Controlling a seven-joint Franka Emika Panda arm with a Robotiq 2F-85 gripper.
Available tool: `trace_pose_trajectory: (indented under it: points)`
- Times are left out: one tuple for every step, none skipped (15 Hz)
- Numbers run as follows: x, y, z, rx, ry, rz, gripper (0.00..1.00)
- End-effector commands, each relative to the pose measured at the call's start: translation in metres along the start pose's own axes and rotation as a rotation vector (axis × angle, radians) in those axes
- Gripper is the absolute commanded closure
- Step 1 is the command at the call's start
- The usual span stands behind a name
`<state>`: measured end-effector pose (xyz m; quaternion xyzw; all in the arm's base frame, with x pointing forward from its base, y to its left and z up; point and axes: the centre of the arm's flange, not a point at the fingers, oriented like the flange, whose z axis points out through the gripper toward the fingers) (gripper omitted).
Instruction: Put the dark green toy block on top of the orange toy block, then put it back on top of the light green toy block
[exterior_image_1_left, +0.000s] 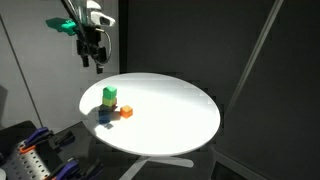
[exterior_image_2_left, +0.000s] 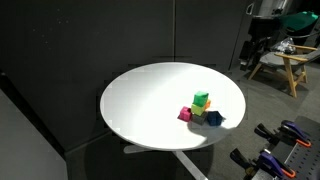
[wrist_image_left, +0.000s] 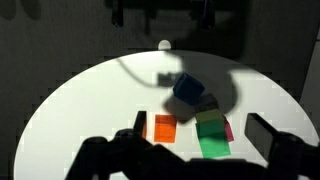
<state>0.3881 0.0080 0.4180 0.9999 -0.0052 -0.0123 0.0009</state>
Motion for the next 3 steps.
trace_pose_trajectory:
  points:
    - [0.0,0.0,0.0,0.0,0.0,0.0,0.0]
    - [0.0,0.0,0.0,0.0,0.0,0.0,0.0]
    - [0.0,0.0,0.0,0.0,0.0,0.0,0.0]
